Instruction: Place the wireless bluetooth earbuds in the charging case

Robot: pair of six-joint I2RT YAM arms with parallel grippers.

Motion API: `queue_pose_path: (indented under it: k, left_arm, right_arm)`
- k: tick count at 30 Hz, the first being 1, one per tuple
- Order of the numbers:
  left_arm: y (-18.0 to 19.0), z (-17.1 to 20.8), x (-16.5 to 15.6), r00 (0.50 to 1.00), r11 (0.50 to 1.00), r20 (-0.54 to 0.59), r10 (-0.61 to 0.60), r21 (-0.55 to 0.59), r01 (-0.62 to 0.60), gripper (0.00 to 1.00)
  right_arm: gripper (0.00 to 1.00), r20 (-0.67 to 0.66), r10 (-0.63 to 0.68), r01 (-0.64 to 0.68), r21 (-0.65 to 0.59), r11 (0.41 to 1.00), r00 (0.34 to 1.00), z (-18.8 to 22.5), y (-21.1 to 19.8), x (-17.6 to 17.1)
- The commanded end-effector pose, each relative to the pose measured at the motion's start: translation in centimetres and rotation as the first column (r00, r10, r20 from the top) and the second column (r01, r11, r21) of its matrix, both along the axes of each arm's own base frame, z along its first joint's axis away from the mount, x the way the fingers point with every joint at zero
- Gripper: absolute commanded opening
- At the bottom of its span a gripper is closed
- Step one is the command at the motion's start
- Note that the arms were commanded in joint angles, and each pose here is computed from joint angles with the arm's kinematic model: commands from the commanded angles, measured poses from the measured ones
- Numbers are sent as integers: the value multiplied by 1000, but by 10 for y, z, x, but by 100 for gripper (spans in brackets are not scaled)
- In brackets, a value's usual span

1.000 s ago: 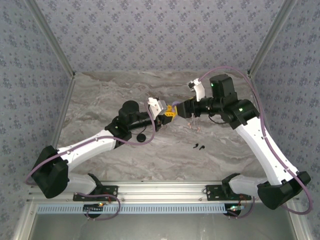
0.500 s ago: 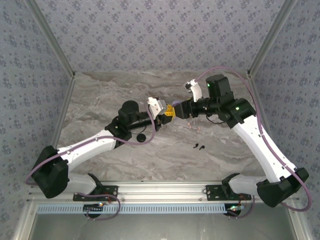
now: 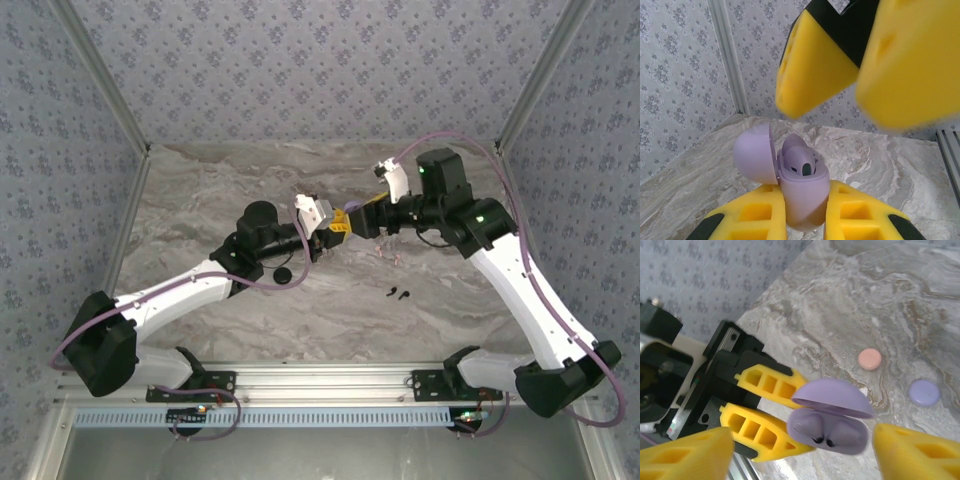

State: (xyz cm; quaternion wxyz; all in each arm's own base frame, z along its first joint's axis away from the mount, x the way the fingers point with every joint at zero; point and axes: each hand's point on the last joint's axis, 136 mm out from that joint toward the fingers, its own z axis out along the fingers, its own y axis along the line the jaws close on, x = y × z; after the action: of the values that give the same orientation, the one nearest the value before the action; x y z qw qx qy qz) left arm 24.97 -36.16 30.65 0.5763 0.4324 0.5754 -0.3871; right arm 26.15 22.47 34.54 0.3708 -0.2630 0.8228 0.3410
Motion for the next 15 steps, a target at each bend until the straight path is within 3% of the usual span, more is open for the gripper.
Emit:
queue_pose_path:
  k: [1,8,15]
  left_arm:
    - [-1,16,-11,999,997,19,-45,-63,46,0]
    - [-3,28,-26,992,986,16,-127,-107,128,0]
    - [-4,26,-26,991,986,6,-133,-103,133,0]
  right_arm:
    - [97,81,-44,42,27,999,996,17,-20,-4]
    - [100,-8,62,-59,201,978,998,3,-10,0]
    - [100,-2,216,-208,263,942,976,10,19,-9]
